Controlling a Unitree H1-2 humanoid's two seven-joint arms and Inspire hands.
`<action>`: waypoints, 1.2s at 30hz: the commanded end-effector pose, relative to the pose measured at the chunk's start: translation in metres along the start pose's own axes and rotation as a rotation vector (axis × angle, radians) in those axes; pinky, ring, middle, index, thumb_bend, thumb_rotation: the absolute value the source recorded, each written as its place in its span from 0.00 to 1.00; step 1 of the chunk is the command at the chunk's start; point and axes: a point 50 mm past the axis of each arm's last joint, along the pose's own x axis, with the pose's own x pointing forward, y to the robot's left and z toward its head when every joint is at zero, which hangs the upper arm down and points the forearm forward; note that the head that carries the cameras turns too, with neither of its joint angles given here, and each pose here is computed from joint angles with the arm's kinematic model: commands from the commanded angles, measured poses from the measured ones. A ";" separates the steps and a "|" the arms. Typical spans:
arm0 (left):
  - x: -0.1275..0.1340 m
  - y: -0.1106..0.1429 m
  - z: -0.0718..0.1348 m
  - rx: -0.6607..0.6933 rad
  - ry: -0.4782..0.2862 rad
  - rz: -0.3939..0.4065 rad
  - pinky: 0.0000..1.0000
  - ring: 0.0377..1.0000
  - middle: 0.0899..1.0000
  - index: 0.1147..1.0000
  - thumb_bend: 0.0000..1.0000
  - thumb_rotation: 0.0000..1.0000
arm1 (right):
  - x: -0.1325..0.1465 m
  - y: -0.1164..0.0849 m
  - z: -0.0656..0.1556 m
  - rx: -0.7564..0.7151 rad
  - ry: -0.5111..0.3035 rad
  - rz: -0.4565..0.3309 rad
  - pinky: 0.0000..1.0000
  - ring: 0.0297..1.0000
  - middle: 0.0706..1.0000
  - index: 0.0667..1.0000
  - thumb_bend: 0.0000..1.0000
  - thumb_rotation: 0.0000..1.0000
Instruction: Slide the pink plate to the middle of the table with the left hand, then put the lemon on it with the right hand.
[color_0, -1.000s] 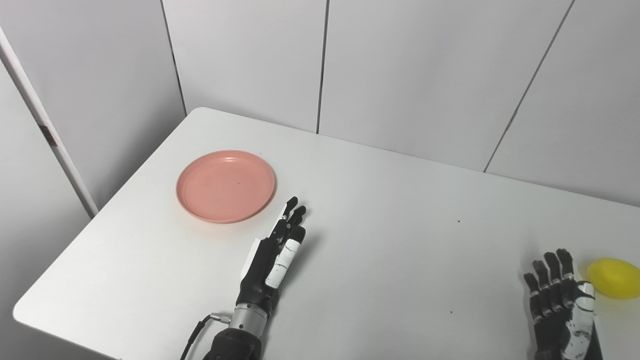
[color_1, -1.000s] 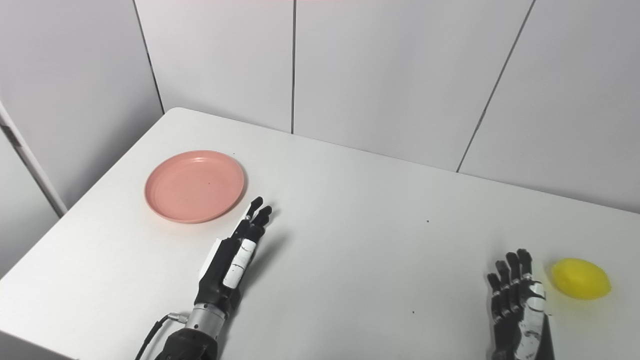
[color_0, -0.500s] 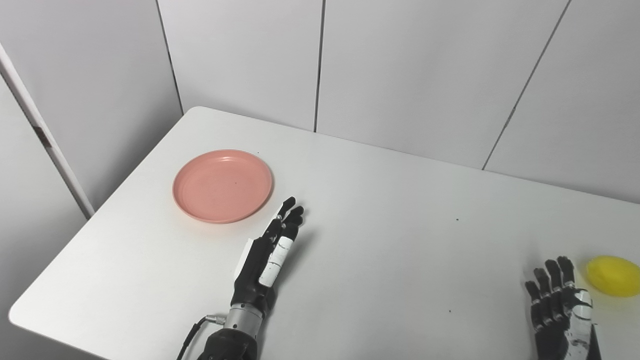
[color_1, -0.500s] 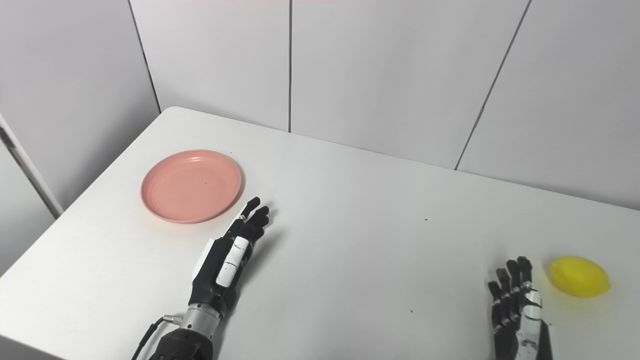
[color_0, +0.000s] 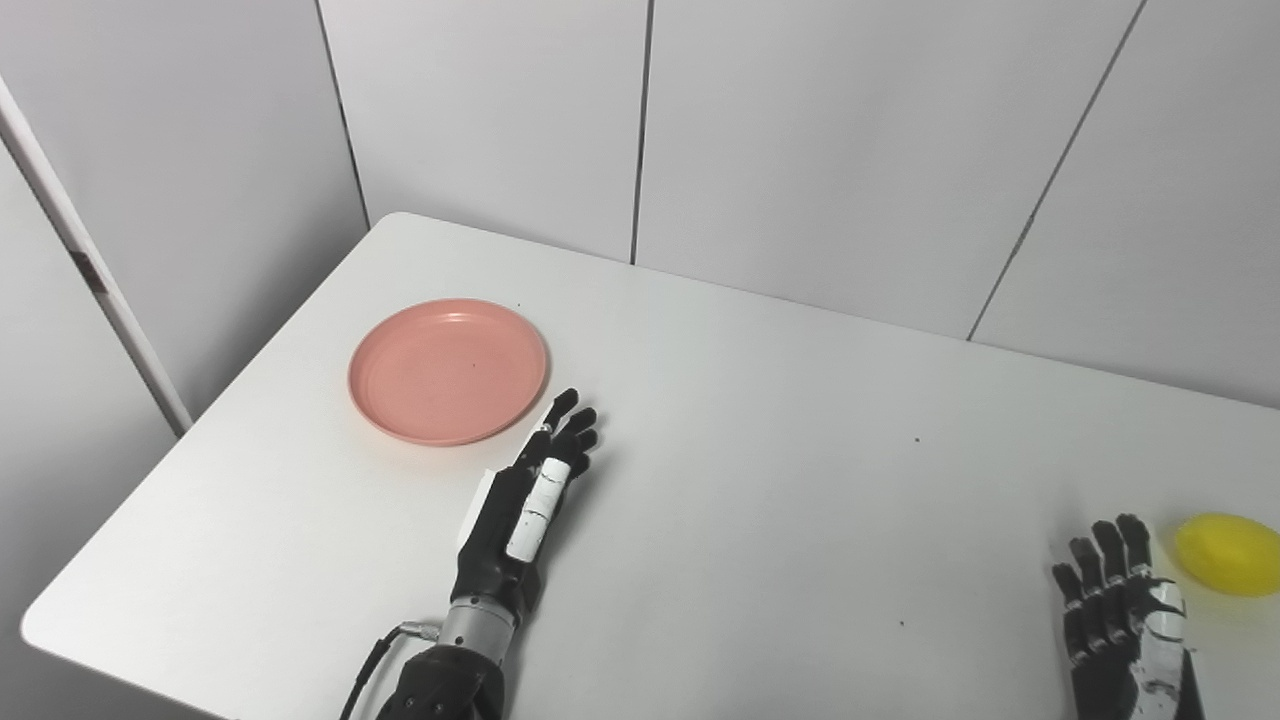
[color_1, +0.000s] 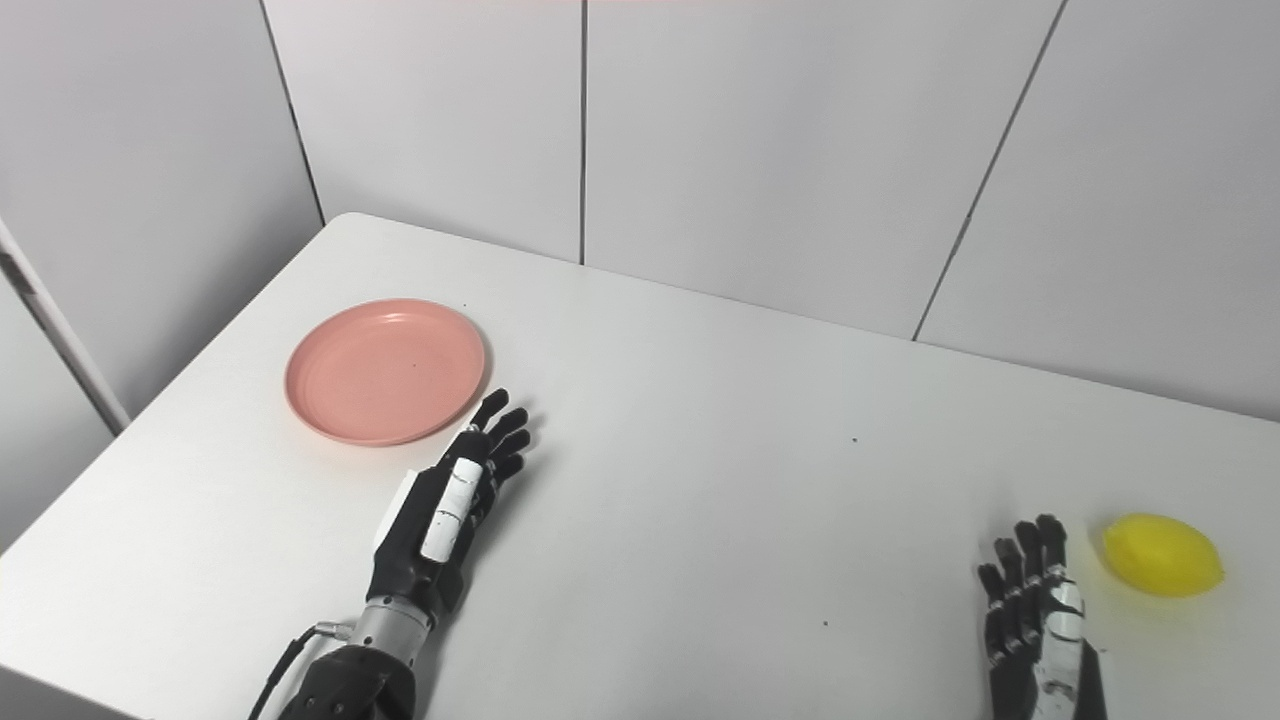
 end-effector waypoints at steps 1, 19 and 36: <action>0.008 -0.003 0.024 0.013 -0.087 -0.028 0.92 0.91 0.91 0.91 0.91 0.89 | -0.013 0.001 -0.016 0.022 0.059 -0.021 1.00 1.00 1.00 1.00 0.60 0.97; 0.040 0.003 0.108 -0.039 -0.140 -0.134 0.95 0.91 0.91 0.93 0.90 0.92 | -0.011 0.005 -0.022 0.050 0.052 -0.034 1.00 1.00 1.00 1.00 0.55 0.92; 0.109 0.067 0.170 -0.133 -0.199 -0.069 0.86 0.86 0.87 0.88 0.95 0.91 | -0.010 0.007 -0.026 0.063 0.052 -0.041 1.00 1.00 1.00 1.00 0.59 0.86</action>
